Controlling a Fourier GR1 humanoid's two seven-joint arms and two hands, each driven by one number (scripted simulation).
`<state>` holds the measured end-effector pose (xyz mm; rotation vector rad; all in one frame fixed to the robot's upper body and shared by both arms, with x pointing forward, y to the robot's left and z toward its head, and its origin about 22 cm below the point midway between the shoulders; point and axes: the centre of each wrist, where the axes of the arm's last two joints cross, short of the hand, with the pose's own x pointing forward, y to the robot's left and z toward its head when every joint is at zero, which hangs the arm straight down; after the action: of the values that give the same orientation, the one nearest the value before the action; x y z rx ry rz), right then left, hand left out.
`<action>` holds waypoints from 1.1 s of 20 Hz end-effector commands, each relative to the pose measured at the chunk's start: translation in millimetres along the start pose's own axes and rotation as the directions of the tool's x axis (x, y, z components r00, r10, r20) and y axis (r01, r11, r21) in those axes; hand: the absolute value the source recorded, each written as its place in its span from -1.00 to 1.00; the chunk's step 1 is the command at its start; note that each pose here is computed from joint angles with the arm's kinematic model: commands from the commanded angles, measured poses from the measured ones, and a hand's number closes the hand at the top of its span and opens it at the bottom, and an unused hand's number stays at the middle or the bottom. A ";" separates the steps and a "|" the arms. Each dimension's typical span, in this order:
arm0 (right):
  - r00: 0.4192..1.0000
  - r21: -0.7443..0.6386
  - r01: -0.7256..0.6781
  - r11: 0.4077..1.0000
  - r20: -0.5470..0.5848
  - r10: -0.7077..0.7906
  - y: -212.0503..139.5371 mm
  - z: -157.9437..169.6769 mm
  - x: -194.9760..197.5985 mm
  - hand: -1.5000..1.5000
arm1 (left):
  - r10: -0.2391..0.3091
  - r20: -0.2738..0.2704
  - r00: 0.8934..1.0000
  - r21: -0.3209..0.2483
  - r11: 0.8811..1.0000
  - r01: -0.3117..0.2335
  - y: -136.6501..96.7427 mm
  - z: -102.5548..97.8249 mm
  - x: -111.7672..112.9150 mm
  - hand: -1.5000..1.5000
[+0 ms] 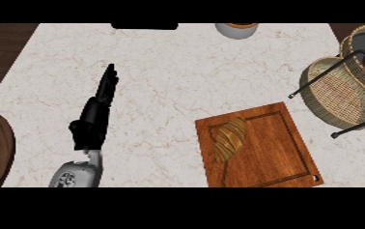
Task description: Pick the pear from the cutting board and place it in the tiered basket
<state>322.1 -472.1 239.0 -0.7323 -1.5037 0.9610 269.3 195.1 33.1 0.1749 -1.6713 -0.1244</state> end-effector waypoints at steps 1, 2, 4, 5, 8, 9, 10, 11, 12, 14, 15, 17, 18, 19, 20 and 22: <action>0.986 0.000 0.168 0.986 0.018 -0.168 13.5 -8.5 -10.3 -1.00 | -0.010 0.009 1.000 0.019 1.000 0.010 14.0 3.0 -7.7 0.00; 0.978 -0.026 0.208 0.978 0.024 -0.208 -7.5 -9.3 -8.3 -1.00 | 0.004 -0.015 1.000 0.014 1.000 -0.004 1.1 -11.7 11.3 0.00; 0.948 -0.105 0.319 0.942 0.022 -0.319 -11.4 -6.8 -15.9 -1.00 | 0.004 0.000 1.000 0.005 1.000 -0.004 -5.6 -7.4 -5.9 0.00; 0.934 -0.146 0.355 0.924 0.018 -0.356 -34.6 1.2 -18.2 -1.00 | 0.012 0.000 1.000 0.014 1.000 -0.012 3.5 -7.0 -2.8 0.00; 0.916 -0.251 0.367 0.896 -0.073 -0.395 -54.6 29.8 -42.9 -1.00 | 0.019 -0.012 1.000 0.009 1.000 -0.019 -7.5 9.0 -17.8 0.00; 0.912 -0.285 0.355 0.890 -0.103 -0.396 -59.4 43.5 -55.8 -1.00 | -0.008 0.006 1.000 0.004 1.000 0.008 2.7 -6.9 10.0 0.00; 0.890 -0.289 0.388 0.875 -0.128 -0.437 -60.8 46.3 -60.2 -1.00 | 0.007 -0.006 1.000 -0.015 1.000 -0.007 -3.1 -6.7 11.0 0.00; 0.876 -0.295 0.408 0.864 -0.140 -0.461 -73.6 56.5 -62.8 -1.00 | -0.005 0.010 1.000 0.009 1.000 0.005 -5.8 -13.2 7.4 0.00; 0.860 -0.337 0.423 0.841 -0.143 -0.490 -69.5 67.1 -74.2 -1.00 | 0.001 -0.001 1.000 0.000 1.000 -0.001 5.9 4.6 -9.7 0.00; 0.818 -0.327 0.483 0.812 -0.164 -0.552 -70.4 89.4 -90.7 -1.00 | -0.002 0.011 1.000 -0.002 1.000 0.002 2.8 -5.5 4.5 0.00; 0.806 -0.368 0.493 0.788 -0.146 -0.573 -65.4 103.3 -101.2 -1.00 | 0.008 0.001 1.000 0.010 1.000 -0.008 2.3 4.3 -4.3 0.00; 0.781 -0.359 0.539 0.762 -0.125 -0.611 -82.4 121.1 -101.2 -1.00 | 0.007 0.030 1.000 -0.003 1.000 -0.007 1.2 -8.3 14.3 0.00; 0.779 -0.368 0.536 0.760 -0.132 -0.613 -68.7 129.2 -112.3 -1.00 | 0.002 0.016 1.000 0.009 1.000 -0.002 -3.2 -6.2 5.0 0.00; 0.780 -0.361 0.546 0.756 -0.111 -0.616 -80.2 143.7 -111.2 -1.00 | 0.019 0.008 1.000 0.017 1.000 -0.019 5.9 -8.7 10.9 0.00; 0.787 -0.374 0.530 0.761 -0.118 -0.606 -63.9 140.3 -119.0 -1.00 | 0.024 0.007 1.000 0.014 1.000 -0.024 -9.5 -5.0 5.4 0.00; 0.778 -0.361 0.536 0.763 -0.139 -0.613 -68.6 155.6 -121.7 -1.00 | 0.011 0.018 1.000 0.010 1.000 -0.011 -3.5 -2.9 4.0 0.00</action>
<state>217.0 -622.7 245.4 -0.5389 -1.5318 0.1753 273.7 193.2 39.0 0.1736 -1.6860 -0.1105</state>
